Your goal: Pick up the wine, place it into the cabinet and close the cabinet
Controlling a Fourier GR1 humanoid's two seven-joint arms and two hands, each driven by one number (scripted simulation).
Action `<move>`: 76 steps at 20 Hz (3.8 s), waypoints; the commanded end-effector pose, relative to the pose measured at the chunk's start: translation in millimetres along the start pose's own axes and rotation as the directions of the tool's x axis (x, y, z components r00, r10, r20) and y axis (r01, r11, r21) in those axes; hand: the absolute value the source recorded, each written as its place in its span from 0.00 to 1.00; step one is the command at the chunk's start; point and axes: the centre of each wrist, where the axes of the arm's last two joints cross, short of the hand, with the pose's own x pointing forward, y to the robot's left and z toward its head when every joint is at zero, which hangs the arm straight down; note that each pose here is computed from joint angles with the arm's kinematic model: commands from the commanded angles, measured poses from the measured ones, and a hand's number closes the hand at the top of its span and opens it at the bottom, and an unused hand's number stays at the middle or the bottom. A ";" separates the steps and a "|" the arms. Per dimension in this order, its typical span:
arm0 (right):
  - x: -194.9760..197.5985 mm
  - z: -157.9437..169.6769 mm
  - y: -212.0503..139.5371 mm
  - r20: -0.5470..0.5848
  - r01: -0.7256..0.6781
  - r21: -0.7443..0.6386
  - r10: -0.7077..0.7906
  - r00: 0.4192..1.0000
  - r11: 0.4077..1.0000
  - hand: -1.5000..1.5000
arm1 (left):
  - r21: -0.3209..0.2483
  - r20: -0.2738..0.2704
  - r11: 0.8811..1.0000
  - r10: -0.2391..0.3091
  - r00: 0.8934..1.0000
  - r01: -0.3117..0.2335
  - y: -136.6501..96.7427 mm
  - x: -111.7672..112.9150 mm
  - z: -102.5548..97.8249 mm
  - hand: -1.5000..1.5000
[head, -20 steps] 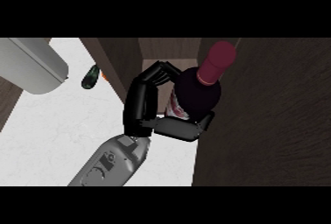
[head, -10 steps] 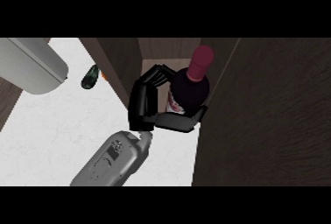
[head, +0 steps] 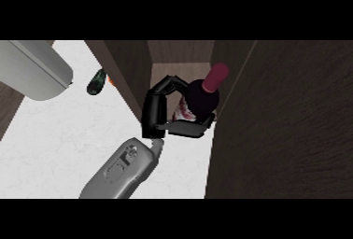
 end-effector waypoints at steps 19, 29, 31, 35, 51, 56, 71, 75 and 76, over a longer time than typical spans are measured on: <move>8.1 17.8 6.1 0.043 0.072 0.030 -0.074 0.996 0.997 0.00 | 0.046 -0.024 0.999 -0.009 1.000 0.010 33.9 -24.3 -45.8 1.00; 9.3 20.8 1.7 0.054 0.067 0.043 -0.069 0.996 0.997 0.00 | 0.064 -0.095 0.997 -0.041 0.995 0.047 35.4 -33.5 -83.7 1.00; 0.2 17.6 10.6 0.043 0.081 0.075 -0.084 0.996 0.994 0.00 | 0.092 -0.084 0.995 -0.038 0.996 0.046 29.9 -39.4 -79.3 1.00; 2.7 5.9 7.0 0.038 0.084 0.033 -0.086 0.996 0.996 0.00 | 0.112 -0.046 0.989 -0.094 0.995 0.098 28.8 -36.7 -91.6 1.00; -8.3 17.1 7.9 0.040 0.087 0.048 -0.089 0.995 0.995 0.00 | 0.178 -0.021 0.980 -0.089 0.996 0.091 45.7 -44.4 -106.1 1.00; -3.1 9.0 12.3 0.033 0.107 0.103 -0.111 0.993 0.989 0.00 | 0.251 -0.058 0.968 0.023 0.998 -0.008 38.1 -35.5 -114.5 1.00; -6.6 10.2 12.5 0.041 0.091 0.090 -0.095 0.995 0.992 0.00 | 0.240 -0.064 0.968 -0.062 0.996 0.076 62.1 -40.3 -117.2 1.00; -3.0 13.1 8.6 0.044 0.087 0.091 -0.091 0.995 0.992 0.00 | 0.237 -0.085 0.965 -0.095 0.992 0.113 52.0 -50.5 -105.9 0.00; -1.9 -1.4 12.7 0.064 0.068 0.085 -0.074 0.995 0.994 0.00 | 0.256 -0.102 0.958 -0.105 0.989 0.128 67.1 -56.7 -101.6 0.00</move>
